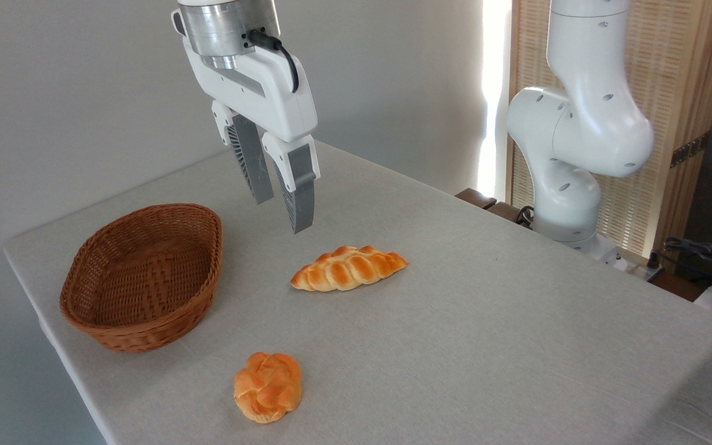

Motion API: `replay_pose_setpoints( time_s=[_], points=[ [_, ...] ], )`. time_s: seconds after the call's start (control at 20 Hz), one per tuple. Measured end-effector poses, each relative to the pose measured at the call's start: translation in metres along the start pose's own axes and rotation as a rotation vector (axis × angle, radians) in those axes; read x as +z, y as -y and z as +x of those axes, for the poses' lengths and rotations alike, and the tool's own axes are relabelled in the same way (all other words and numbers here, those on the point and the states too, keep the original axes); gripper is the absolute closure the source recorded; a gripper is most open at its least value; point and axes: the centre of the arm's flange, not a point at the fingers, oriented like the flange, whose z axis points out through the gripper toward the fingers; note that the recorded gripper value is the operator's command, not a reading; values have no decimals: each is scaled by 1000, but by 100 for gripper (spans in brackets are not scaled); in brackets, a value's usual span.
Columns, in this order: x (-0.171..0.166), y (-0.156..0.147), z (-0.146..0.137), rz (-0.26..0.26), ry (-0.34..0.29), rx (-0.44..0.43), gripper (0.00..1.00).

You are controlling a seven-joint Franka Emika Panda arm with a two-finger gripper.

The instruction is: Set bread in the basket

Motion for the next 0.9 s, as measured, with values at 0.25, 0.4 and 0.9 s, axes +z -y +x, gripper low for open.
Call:
replay_pose_setpoints(
  time_s=[0.25, 0.4, 0.9],
  points=[
    [0, 1, -1, 0, 0, -3, 0],
    [0, 2, -2, 0, 0, -6, 0],
    [-1, 8, -7, 0, -1, -19, 0]
  ],
)
